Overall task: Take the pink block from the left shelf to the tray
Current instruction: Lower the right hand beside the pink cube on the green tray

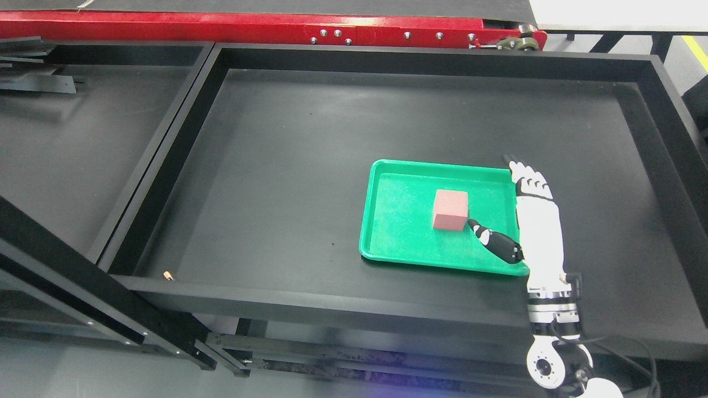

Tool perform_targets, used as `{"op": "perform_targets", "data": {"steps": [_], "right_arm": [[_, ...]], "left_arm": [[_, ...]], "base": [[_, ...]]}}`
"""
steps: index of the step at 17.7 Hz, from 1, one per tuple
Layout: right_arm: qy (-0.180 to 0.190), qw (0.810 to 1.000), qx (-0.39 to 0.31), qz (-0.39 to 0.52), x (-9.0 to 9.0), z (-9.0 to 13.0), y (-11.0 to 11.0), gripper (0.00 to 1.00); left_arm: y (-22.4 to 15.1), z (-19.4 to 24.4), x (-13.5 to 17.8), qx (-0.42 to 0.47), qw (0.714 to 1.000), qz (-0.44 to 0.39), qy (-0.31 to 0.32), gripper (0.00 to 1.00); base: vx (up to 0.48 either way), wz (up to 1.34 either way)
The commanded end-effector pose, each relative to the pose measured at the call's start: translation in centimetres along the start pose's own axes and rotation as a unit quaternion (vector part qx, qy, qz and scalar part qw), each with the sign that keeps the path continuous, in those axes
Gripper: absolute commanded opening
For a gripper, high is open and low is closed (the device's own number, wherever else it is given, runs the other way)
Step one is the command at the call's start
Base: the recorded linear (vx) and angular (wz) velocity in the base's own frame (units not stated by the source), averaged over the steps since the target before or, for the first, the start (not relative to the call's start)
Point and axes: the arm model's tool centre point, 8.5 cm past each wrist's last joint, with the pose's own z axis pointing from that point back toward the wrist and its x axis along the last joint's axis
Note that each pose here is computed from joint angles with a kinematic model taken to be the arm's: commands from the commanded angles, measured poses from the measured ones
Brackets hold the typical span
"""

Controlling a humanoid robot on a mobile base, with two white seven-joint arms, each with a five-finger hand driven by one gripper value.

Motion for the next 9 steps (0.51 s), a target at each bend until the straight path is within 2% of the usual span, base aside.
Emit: {"op": "perform_targets", "data": {"steps": [1, 9], "right_arm": [[-0.007, 1.000, 0.024, 0.005, -0.1, -0.1, 0.2, 0.99], [-0.008, 0.986, 0.168, -0.003, 0.5, 0.2, 3.3, 0.99]], "left_arm": [[1.0, 0.2, -0.7, 0.007, 1.000, -0.001, 0.002, 1.00], [1.0, 0.2, -0.6, 0.007, 1.000, -0.001, 0.001, 1.00]], "base": [[0.105, 0.05], [0.093, 0.02]]}}
